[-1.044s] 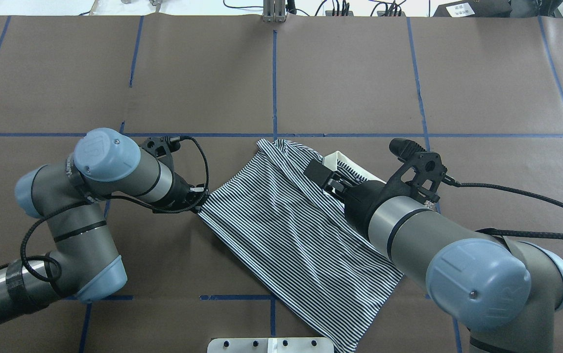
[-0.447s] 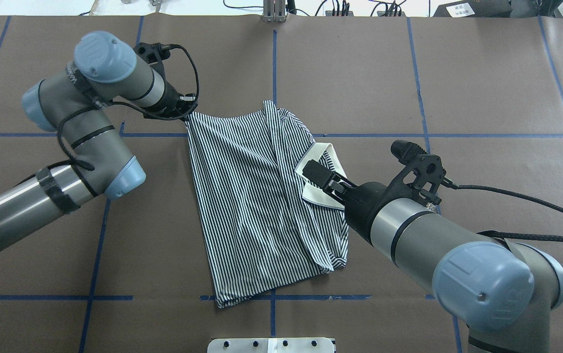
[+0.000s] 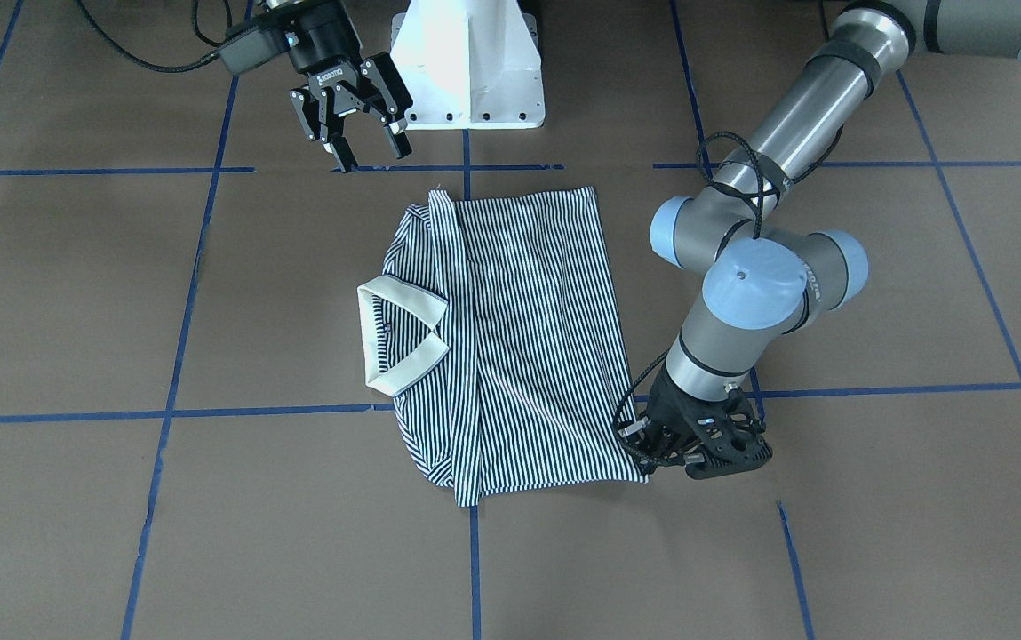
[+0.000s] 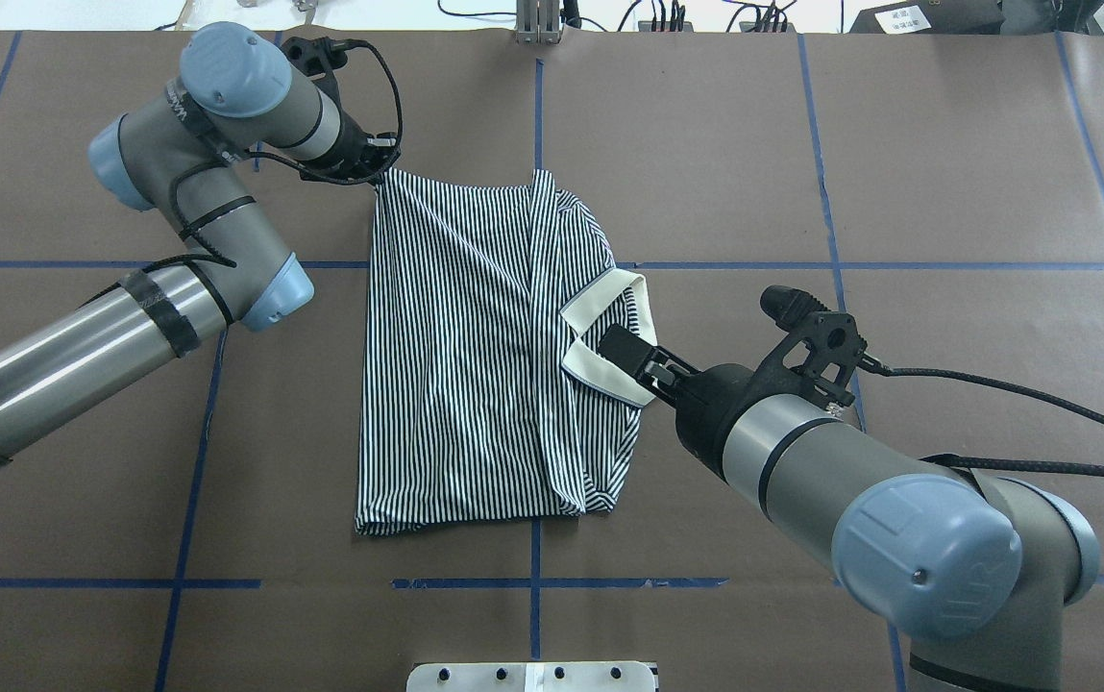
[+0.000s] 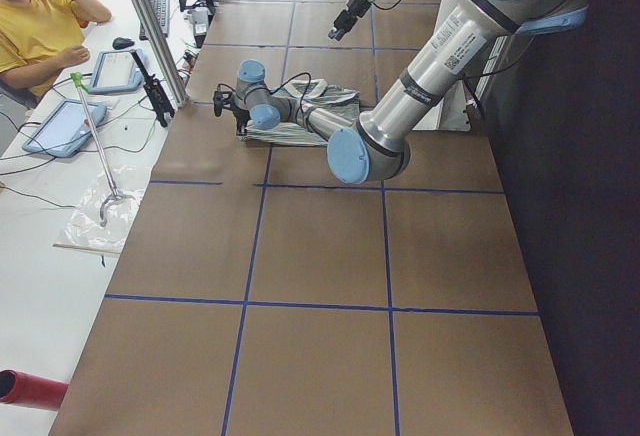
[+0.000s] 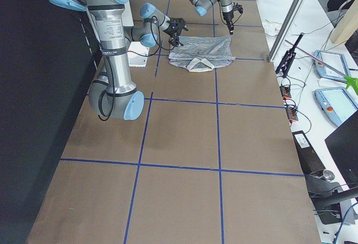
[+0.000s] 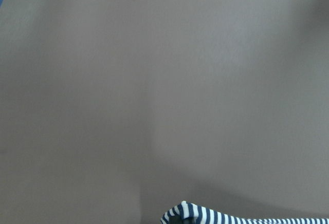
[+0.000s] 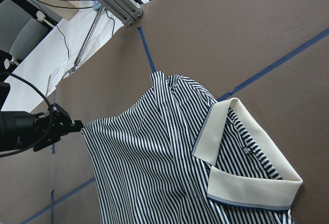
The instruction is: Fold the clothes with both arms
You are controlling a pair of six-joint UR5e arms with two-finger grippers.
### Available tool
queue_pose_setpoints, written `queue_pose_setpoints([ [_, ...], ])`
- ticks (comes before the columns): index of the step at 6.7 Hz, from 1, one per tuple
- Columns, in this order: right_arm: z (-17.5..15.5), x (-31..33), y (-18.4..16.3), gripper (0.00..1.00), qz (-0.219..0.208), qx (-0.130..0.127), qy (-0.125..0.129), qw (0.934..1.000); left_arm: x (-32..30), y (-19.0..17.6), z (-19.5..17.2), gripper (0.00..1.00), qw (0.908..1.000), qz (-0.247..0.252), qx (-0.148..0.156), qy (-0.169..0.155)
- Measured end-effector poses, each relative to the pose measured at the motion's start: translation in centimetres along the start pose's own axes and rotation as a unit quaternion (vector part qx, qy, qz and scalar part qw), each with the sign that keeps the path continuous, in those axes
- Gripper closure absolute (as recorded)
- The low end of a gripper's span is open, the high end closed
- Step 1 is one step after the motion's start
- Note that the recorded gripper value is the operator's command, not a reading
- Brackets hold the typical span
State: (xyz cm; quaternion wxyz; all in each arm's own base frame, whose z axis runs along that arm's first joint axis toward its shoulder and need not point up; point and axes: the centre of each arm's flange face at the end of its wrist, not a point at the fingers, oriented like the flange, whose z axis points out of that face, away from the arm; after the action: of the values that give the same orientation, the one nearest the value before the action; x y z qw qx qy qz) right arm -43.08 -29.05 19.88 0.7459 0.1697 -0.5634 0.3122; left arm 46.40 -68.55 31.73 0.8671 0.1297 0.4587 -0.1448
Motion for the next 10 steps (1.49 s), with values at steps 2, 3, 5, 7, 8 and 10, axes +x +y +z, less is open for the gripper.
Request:
queue_pose_setpoints([
  [2,4.2,2.2,2.9,0.00,-0.050,-0.040,0.077,0.9950,0.3,-0.1,-4.0,0.43,0.9991,0.009,-0.009,0.040],
  [3,6.3,2.0,4.9,0.02,-0.098,-0.063,0.130,0.9847,-1.1,1.4,-6.1,0.42,0.9978,0.009,-0.025,0.061],
  [5,9.3,2.0,8.1,0.13,-0.143,-0.089,0.202,0.9648,-2.8,3.0,-8.2,0.42,0.9964,0.008,-0.034,0.078],
  [7,11.5,2.6,11.0,0.16,-0.112,-0.110,0.222,0.9624,-3.7,3.5,-8.4,0.41,0.9964,0.004,-0.036,0.077],
  [8,11.9,2.6,11.7,0.16,-0.080,-0.116,0.220,0.9653,-4.0,3.6,-8.3,0.39,0.9965,0.003,-0.037,0.075],
  [10,12.2,2.2,11.9,0.19,-0.018,-0.115,0.206,0.9717,-4.0,3.6,-8.3,0.39,0.9965,0.001,-0.037,0.075],
])
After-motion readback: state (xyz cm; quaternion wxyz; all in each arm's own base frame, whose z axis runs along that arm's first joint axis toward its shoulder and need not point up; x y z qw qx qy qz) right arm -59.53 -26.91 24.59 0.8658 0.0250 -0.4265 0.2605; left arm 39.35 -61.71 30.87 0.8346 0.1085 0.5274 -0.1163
